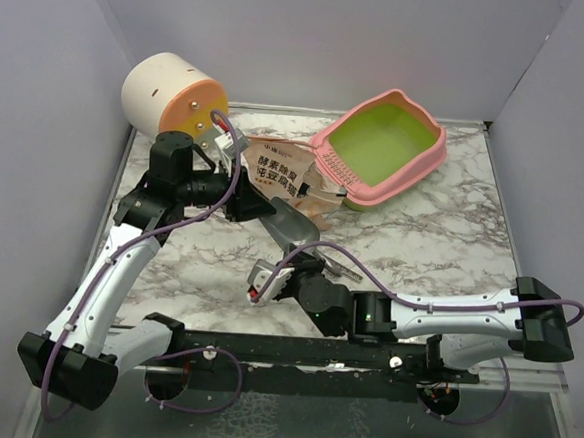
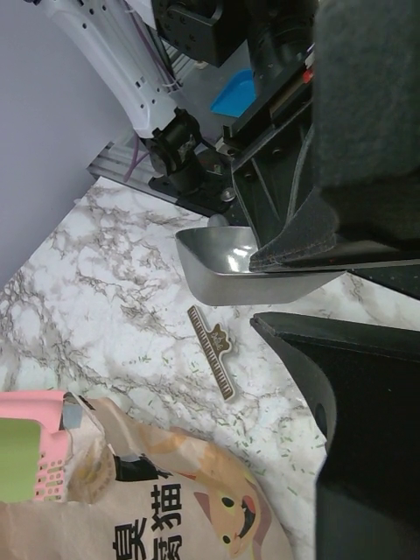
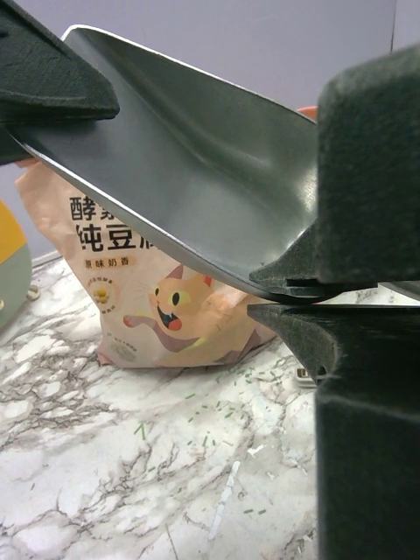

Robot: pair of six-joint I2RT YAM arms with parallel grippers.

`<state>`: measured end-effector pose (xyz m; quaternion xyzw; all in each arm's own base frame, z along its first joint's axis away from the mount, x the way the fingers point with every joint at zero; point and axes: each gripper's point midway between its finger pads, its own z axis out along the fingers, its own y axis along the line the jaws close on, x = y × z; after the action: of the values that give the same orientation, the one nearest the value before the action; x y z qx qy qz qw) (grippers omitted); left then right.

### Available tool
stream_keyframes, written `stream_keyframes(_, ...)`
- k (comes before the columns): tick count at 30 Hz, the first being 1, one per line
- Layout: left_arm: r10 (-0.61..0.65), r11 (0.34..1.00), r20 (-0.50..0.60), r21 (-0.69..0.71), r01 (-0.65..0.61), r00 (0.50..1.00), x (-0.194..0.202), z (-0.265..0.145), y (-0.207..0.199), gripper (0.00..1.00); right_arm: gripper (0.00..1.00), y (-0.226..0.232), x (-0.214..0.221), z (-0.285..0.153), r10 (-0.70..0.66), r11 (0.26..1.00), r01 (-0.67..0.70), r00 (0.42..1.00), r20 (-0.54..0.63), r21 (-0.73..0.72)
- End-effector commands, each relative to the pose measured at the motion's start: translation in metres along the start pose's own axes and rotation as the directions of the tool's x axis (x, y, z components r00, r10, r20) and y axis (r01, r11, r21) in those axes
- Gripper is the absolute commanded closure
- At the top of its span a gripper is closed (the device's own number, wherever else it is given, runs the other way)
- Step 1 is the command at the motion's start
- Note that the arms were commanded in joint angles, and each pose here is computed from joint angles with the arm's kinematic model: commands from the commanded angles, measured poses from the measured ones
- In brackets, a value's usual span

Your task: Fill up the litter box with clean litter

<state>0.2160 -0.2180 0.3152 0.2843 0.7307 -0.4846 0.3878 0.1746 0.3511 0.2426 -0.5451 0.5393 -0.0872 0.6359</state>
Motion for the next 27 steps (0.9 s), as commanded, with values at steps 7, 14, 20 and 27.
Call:
stream_keyframes(7,-0.043,0.997,-0.015,-0.058,0.043,0.999,0.013,0.013,0.026,1.0,0.97,-0.001,-0.018,-0.005,0.149,0.989,-0.148,0.988,0.038,-0.014)
stream_keyframes(14,-0.1,0.978,0.132,-0.168,0.121,0.986,-0.006,0.015,0.047,1.0,0.61,-0.015,-0.015,-0.023,0.32,0.946,-0.321,0.947,-0.027,-0.04)
stream_keyframes(20,-0.104,0.973,0.369,-0.155,0.172,0.924,-0.057,0.002,0.034,1.0,0.33,-0.119,-0.039,-0.069,0.657,0.749,-0.663,0.736,0.161,-0.026)
stream_keyframes(27,-0.197,0.947,0.548,-0.107,0.302,0.813,-0.068,-0.011,0.041,1.0,0.24,-0.177,-0.051,-0.099,0.796,0.589,-0.803,0.557,0.236,-0.093)
